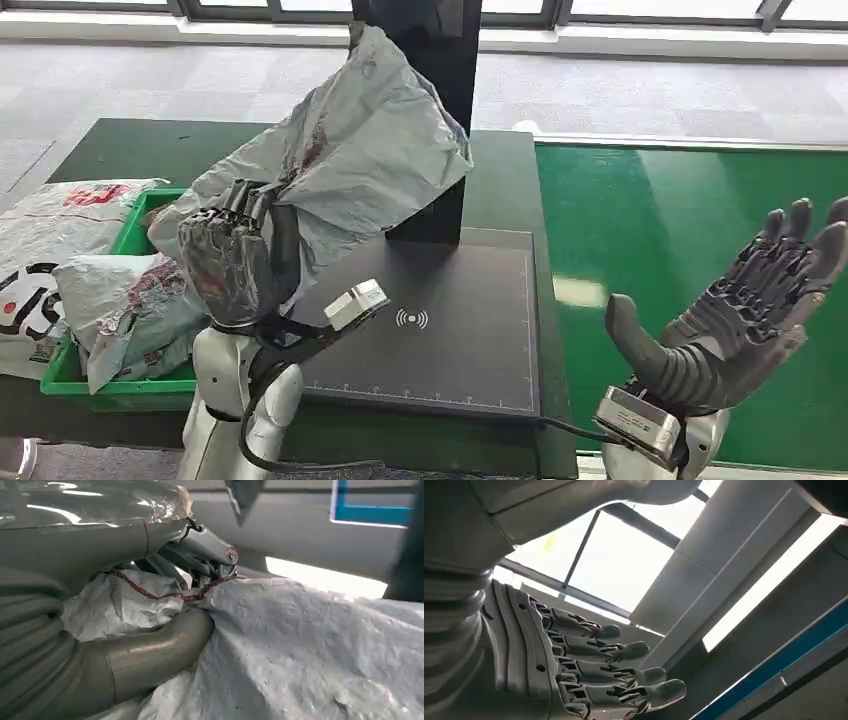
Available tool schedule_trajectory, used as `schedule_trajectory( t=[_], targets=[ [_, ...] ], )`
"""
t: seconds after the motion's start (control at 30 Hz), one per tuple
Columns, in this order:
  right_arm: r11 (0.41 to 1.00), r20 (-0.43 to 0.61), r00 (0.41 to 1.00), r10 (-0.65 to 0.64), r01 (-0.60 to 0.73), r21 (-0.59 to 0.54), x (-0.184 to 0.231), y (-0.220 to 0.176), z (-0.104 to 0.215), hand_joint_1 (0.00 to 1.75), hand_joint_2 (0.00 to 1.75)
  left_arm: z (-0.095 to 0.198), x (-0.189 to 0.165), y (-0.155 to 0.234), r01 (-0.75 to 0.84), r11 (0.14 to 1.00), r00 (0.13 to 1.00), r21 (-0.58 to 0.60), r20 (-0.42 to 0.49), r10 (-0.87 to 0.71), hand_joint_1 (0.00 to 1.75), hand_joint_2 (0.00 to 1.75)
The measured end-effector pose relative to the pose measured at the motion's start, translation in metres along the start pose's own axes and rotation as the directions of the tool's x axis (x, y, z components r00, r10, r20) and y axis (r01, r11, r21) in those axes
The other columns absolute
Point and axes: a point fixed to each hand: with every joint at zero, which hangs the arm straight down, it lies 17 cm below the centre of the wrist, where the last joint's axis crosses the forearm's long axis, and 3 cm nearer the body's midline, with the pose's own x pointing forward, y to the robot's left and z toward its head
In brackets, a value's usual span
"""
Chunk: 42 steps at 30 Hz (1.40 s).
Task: Moved the parcel from conveyor to table for the left to box.
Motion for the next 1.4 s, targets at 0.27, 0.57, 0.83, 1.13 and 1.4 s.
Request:
schedule_trajectory(
  t=[0.27,0.57,0.83,1.13,1.4],
  targets=[
    [1.000,0.000,1.000,0.000,0.000,0.000,0.000,0.000,0.000,0.00,1.75,0.013,-0.125,0.027,0.124,0.992,0.974,0.036,-0.198,-0.114,1.75,1.75],
    [1.000,0.005,1.000,0.004,-0.004,0.005,0.001,0.001,0.000,0.00,1.75,0.057,-0.203,0.009,0.212,0.973,0.904,-0.090,-0.361,-0.230,1.75,1.75],
    [1.000,0.005,1.000,0.004,-0.005,0.006,0.001,0.001,0.000,0.00,1.75,0.073,-0.221,0.001,0.212,0.969,0.877,-0.128,-0.413,-0.246,1.75,1.75],
    [0.999,-0.009,1.000,0.030,-0.030,0.031,-0.001,0.007,0.001,0.00,1.75,0.082,-0.235,-0.002,0.195,0.971,0.854,-0.137,-0.463,-0.237,0.00,1.75],
    [0.999,0.001,1.000,0.003,-0.003,0.045,-0.001,0.014,0.008,0.00,1.75,0.085,-0.234,-0.007,0.198,0.968,0.865,-0.154,-0.437,-0.247,0.00,1.75]
  ],
)
